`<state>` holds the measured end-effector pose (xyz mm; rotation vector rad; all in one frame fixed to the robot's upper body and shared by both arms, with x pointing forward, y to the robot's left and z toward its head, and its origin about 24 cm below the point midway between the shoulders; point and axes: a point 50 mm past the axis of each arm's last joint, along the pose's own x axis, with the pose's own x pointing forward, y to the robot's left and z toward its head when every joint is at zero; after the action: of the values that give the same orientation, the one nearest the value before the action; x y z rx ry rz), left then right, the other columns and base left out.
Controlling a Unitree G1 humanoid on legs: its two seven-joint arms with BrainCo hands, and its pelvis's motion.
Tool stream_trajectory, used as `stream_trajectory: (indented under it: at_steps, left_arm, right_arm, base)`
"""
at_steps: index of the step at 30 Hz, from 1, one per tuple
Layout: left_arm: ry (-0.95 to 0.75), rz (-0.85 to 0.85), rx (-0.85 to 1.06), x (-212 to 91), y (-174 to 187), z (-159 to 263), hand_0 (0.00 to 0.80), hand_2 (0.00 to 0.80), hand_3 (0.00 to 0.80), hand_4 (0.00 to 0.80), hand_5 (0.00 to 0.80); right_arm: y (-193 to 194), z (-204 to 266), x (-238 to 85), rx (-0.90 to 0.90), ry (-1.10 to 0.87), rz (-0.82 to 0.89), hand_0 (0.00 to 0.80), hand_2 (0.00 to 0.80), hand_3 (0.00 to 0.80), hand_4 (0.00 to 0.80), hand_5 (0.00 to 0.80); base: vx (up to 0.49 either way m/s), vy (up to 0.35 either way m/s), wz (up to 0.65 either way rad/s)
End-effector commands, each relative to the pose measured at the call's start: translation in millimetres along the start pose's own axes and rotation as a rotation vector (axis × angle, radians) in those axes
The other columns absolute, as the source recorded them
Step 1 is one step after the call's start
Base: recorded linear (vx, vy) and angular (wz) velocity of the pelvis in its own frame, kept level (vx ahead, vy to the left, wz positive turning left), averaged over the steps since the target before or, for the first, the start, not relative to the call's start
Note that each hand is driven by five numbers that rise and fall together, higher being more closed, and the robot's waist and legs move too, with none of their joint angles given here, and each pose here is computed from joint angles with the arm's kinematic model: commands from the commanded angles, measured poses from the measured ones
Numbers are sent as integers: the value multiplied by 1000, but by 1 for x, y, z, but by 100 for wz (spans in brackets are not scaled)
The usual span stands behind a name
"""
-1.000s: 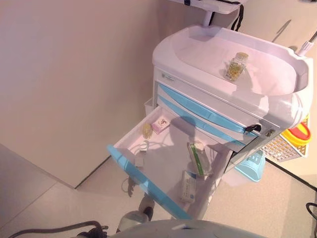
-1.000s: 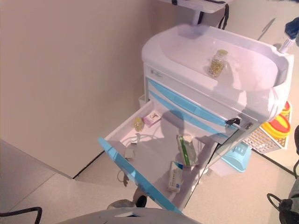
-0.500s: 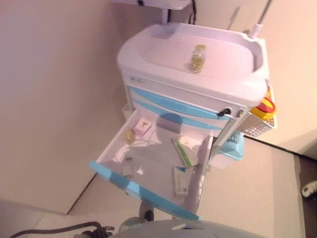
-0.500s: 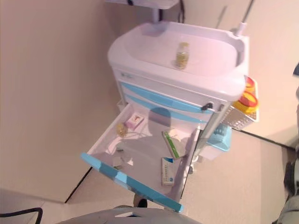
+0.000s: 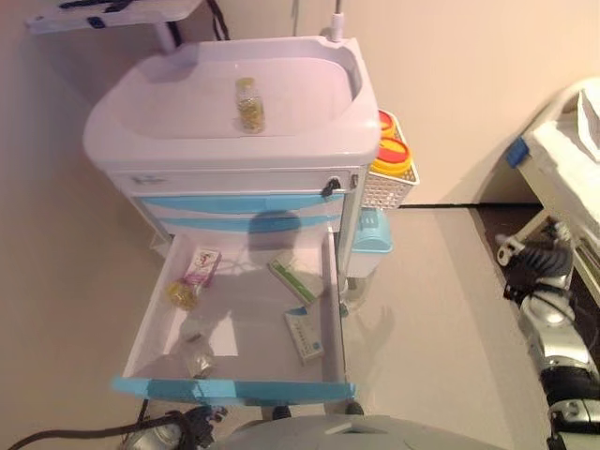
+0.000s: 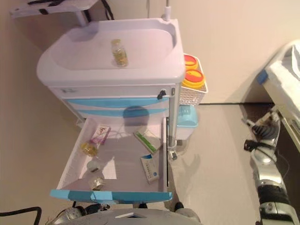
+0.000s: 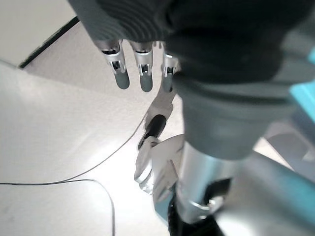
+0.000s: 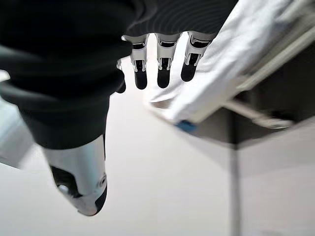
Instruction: Open the drawer and pick up the medicine
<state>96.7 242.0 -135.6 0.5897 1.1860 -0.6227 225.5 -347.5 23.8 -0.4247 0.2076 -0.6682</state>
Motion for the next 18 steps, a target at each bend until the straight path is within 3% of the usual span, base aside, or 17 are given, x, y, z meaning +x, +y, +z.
stream_trajectory:
  at_steps: [1, 7, 13, 18]
  left_arm:
    - [-149, 102, 56, -15, 49, 48, 0, 0, 0, 0, 0]
    - [-369, 163, 67, -53, 91, 98, 0, 0, 0, 0, 0]
    - [-644, 382, 79, -122, 157, 170, 0, 0, 0, 0, 0]
    - [-762, 587, 67, -187, 206, 203, 0, 0, 0, 0, 0]
  right_arm:
    - [22, -7, -8, -30, -24, 75, 0, 0, 0, 0, 0]
    - [38, -49, -30, -163, 93, 218, 0, 0, 0, 0, 0]
    - [59, -33, -20, -151, 19, 300, 0, 0, 0, 0, 0]
    - [81, -23, -26, -160, -32, 378, 0, 0, 0, 0, 0]
  base:
    - [-4, -16, -16]
    - [-63, -2, -15]
    - [-236, 46, -31]
    - [-91, 48, -21]
